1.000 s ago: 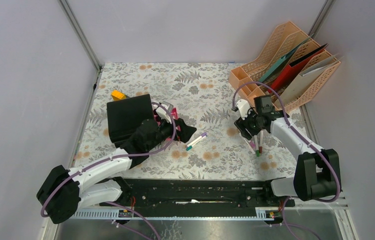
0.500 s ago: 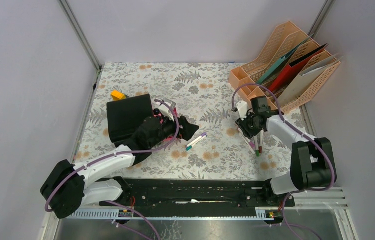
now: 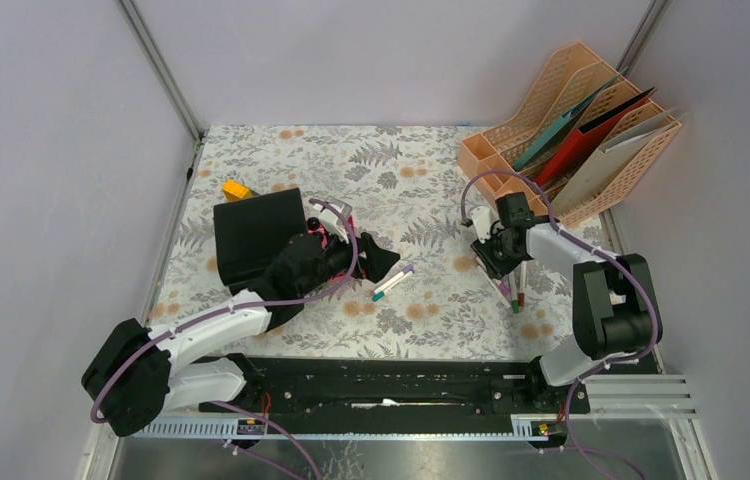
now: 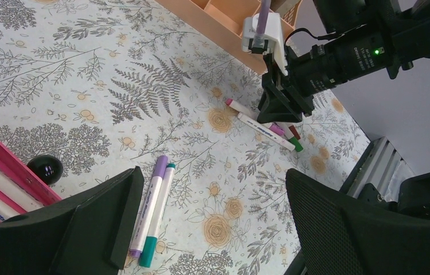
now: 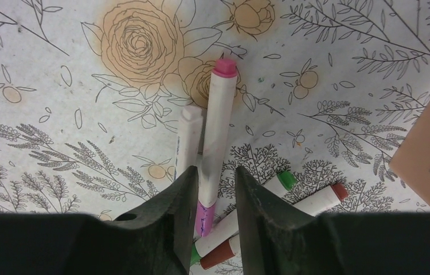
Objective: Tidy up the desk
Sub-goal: Pick up the stationery from the center of the board.
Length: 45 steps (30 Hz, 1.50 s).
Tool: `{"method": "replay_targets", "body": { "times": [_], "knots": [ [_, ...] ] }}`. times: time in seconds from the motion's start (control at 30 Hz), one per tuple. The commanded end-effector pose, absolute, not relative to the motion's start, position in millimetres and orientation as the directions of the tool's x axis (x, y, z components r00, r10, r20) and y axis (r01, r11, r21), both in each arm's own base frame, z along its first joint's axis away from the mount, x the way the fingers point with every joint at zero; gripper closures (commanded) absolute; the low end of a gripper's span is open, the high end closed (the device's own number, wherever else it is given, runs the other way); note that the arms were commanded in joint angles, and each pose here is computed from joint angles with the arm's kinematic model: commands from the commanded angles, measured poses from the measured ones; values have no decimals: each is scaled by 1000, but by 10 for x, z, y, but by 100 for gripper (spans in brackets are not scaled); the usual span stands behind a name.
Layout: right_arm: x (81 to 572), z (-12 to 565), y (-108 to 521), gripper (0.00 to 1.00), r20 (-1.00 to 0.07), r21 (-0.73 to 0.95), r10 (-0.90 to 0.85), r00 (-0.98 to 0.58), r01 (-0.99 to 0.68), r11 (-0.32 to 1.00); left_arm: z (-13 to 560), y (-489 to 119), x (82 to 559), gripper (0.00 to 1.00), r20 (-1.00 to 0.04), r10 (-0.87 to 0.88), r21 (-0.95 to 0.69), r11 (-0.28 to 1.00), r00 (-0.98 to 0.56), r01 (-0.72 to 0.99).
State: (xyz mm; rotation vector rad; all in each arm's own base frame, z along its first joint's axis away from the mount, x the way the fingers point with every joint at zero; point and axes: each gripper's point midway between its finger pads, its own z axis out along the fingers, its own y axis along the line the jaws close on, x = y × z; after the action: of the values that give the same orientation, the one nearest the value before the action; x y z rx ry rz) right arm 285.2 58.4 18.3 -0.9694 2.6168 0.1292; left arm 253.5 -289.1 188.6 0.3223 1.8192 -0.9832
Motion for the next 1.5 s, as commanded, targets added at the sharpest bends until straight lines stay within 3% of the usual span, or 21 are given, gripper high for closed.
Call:
{"method": "replay_targets", "body": {
  "times": [0.0,0.3,0.43,0.67,1.03,1.27,1.47],
  "knots": [
    [2893,181,551,64,-323,-34,-605,-728,-630,776,2027,-2912,2516,1,-860,-256,-500,594,-441,631],
    [2877,38,528,63,-274,-17,-593,-757,-613,790,2014,-2980,2492,1,-843,-267,-530,560,-467,637],
    [2893,-26,453,69,-235,-43,-579,-781,-586,809,1994,-3039,2462,1,-826,-274,-558,530,-494,639],
    [2953,36,486,97,-261,-41,-561,-786,-571,820,1975,-3165,2394,1,-792,-268,-605,465,-548,647],
    [2958,609,1017,100,-505,173,-471,-724,-619,766,1933,-3359,2314,1,-736,-268,-675,357,-622,646],
    [2787,1110,1388,100,-644,382,-359,-676,-691,614,1889,-3504,2284,1,-703,-300,-712,297,-645,637],
    [2652,1471,1604,100,-696,531,-241,-676,-711,462,1916,-3696,2218,1,-660,-351,-748,232,-664,621]
  ]
}}
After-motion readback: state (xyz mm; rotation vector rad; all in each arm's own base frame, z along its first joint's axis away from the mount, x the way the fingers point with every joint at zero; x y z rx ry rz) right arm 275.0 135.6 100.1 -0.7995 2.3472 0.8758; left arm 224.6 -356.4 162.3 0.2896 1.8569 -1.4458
